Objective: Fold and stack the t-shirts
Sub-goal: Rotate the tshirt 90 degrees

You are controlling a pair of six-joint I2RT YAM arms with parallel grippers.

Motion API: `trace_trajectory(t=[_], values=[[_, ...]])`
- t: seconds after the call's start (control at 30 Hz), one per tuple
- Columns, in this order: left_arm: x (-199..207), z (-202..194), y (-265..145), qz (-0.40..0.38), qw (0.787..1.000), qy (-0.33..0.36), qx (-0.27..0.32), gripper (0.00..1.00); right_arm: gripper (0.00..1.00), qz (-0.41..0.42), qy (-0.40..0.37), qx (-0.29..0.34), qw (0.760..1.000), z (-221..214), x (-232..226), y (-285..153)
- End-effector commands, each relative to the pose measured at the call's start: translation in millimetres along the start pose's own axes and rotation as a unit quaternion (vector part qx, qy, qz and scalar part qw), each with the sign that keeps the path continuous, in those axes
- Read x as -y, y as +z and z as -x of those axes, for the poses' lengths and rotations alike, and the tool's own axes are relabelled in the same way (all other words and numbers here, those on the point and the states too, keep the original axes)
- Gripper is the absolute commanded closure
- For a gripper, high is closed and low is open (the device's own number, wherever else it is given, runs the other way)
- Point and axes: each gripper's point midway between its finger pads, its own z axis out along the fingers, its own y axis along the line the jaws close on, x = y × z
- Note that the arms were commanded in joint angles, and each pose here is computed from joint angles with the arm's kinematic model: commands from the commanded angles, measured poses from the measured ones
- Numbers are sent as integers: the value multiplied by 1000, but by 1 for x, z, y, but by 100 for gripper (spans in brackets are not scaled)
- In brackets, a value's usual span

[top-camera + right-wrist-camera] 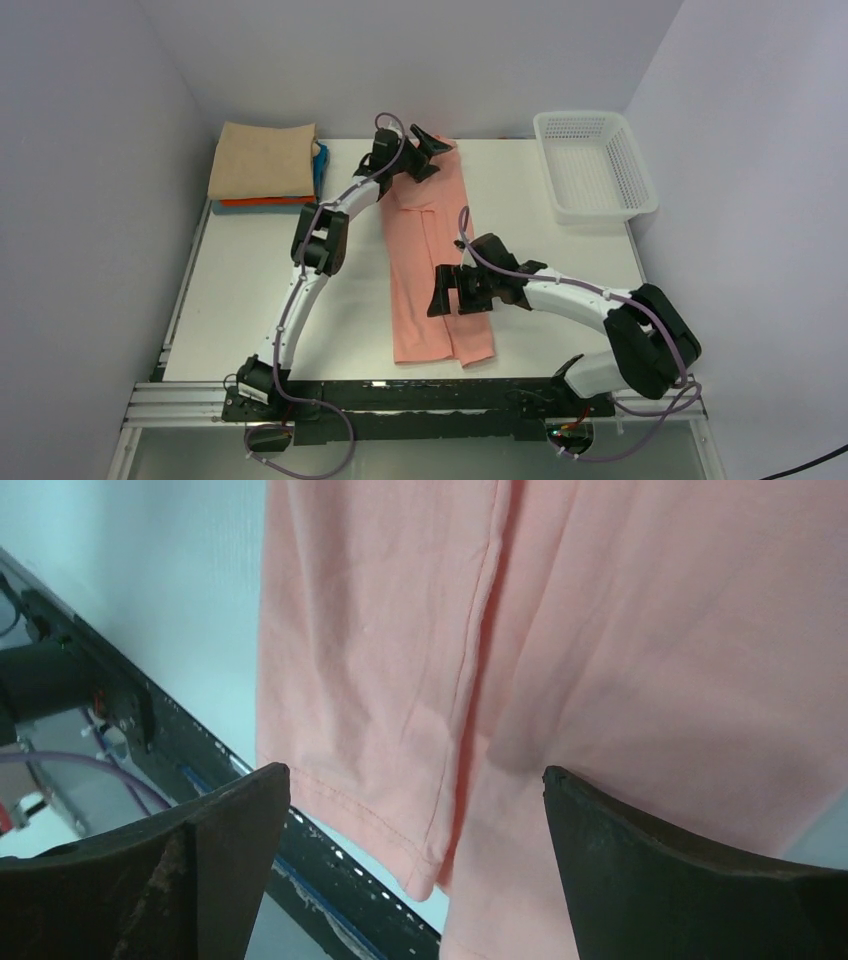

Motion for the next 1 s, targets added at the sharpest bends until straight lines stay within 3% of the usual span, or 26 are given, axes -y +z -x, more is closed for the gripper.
trace_trajectory(t=[0.0,0.13,0.23,0.37,0.47,0.6,0.7,0.8,0.97], values=[[13,11,13,-50,998,25,41,1,0,-21,-4,72,997,32,-6,-21],[49,9,8,-74,991,98,47,1,0,-18,14,156,988,67,-10,-42],[106,4,-13,-109,980,164,27,1,0,-31,31,200,979,82,-1,-62],[180,-24,-68,-162,958,234,-46,1,0,-62,77,219,971,83,29,-82],[210,-57,-120,-160,944,273,-98,0,0,-66,100,217,969,77,45,-95],[179,-109,-190,-44,941,314,-118,1,0,-95,111,233,961,63,58,-110],[131,-151,-244,61,930,342,-117,1,1,-86,110,211,967,44,59,-106],[65,-196,-298,162,921,329,-133,1,1,-70,104,169,978,22,56,-100],[2,-268,-364,231,900,320,-187,0,1,-76,97,142,982,1,61,-99]])
